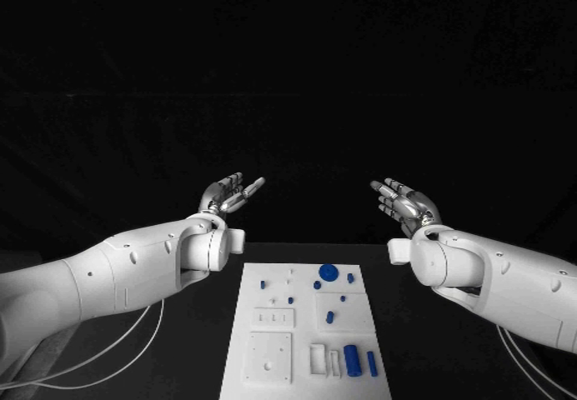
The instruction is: Assemble the parts on the task board
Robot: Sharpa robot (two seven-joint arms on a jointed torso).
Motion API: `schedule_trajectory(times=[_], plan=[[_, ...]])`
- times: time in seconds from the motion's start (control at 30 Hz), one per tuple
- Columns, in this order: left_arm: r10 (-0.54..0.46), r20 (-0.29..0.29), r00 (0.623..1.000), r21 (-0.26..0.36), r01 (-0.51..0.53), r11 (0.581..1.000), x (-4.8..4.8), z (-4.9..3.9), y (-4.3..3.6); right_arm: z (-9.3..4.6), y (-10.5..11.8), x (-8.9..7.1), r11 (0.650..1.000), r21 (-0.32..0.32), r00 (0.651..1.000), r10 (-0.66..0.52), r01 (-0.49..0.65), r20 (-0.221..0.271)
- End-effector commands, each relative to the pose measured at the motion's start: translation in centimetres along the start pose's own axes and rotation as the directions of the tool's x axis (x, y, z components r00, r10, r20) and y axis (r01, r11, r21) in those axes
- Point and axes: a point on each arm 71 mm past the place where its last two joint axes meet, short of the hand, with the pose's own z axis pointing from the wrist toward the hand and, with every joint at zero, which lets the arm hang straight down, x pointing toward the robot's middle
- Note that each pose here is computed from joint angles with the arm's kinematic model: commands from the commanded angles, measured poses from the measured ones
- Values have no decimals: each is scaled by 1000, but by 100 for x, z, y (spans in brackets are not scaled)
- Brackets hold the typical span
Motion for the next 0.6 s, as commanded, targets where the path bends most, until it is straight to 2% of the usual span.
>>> schedule_trajectory(times=[0.03,0.13,0.23,0.43,0.47,0.6], plan=[[-24,-117,993,-50,18,999,17,148,-44,96,-14,26,995,99,980,26,-6,-197],[-9,-126,992,-52,2,999,-29,257,-108,173,15,-46,992,123,973,26,3,-231],[1,-131,991,-53,-7,999,-59,320,-151,222,36,-97,990,140,967,25,11,-254],[5,-133,991,-53,-12,999,-73,349,-173,260,55,-141,988,155,961,25,19,-274],[-1,-148,989,-63,-8,998,-89,328,-120,295,65,-215,986,89,961,-112,138,-251],[-7,-160,987,-65,-3,998,-92,305,-112,295,71,-237,973,16,948,-219,229,-229]])
